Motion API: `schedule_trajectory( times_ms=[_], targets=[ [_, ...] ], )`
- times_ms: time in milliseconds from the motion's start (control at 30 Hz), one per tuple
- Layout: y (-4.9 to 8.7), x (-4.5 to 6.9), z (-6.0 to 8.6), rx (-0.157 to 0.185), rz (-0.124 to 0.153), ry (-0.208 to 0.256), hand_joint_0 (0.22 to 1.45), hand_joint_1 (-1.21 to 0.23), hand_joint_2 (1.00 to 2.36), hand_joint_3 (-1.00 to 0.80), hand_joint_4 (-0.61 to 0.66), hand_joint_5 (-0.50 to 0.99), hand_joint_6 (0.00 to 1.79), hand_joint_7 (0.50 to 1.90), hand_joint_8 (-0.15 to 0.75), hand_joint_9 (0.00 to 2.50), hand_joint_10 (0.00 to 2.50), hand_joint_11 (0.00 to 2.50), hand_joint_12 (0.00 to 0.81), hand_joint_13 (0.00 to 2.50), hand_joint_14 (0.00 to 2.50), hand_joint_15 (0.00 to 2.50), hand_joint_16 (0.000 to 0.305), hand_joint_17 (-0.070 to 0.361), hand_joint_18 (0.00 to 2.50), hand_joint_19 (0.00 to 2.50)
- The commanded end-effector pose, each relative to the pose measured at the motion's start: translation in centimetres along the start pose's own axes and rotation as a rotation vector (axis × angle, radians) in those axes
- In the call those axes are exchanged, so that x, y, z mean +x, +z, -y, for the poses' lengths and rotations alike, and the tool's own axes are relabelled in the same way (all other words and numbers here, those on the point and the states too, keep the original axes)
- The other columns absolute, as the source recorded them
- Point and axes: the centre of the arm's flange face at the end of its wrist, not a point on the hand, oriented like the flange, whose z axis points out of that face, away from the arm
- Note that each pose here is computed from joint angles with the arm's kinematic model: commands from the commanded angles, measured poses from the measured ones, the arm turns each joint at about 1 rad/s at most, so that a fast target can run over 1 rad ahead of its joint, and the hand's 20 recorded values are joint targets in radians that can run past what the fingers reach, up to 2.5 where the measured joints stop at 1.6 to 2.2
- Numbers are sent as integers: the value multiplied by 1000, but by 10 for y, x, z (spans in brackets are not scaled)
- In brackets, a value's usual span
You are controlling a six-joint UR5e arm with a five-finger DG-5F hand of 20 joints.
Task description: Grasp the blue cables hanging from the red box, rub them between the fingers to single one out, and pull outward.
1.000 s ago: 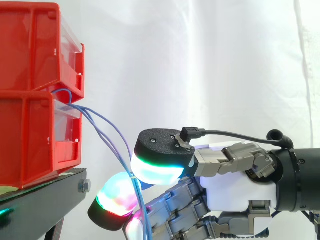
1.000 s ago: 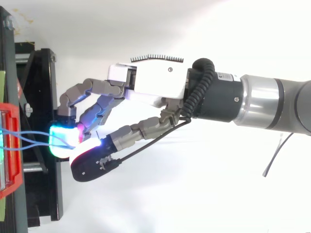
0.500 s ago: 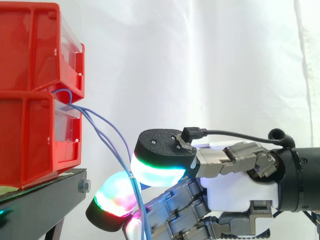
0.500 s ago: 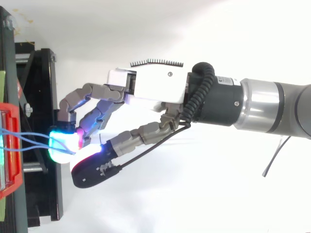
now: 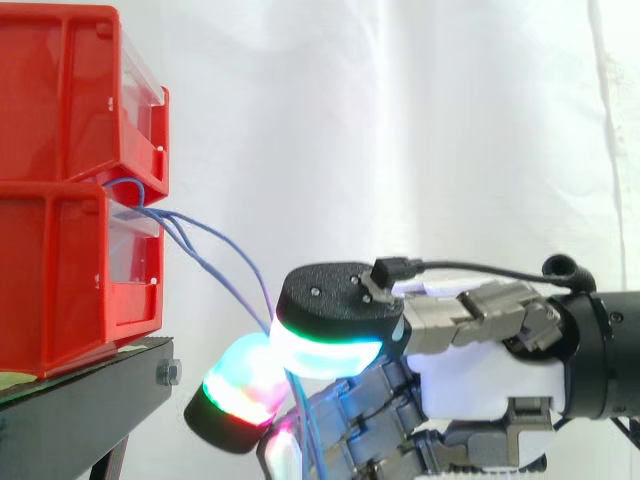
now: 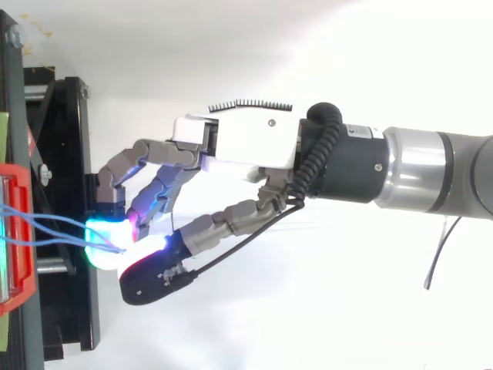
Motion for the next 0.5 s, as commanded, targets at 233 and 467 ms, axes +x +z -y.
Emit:
schedule_trajectory(
  times_ms=[233, 467],
  targets=[
    [-6, 1, -17, 15, -8, -12, 592, -804, 1024, -79, 59, -183, 930, 1084, 309, 948, 14, 668, 369, 894, 20, 598, 44, 99, 770, 680],
    [-8, 1, -21, 15, -6, -12, 630, -799, 1018, -159, 39, -183, 921, 1065, 313, 963, 16, 665, 378, 905, 20, 591, 45, 101, 783, 664]
  ],
)
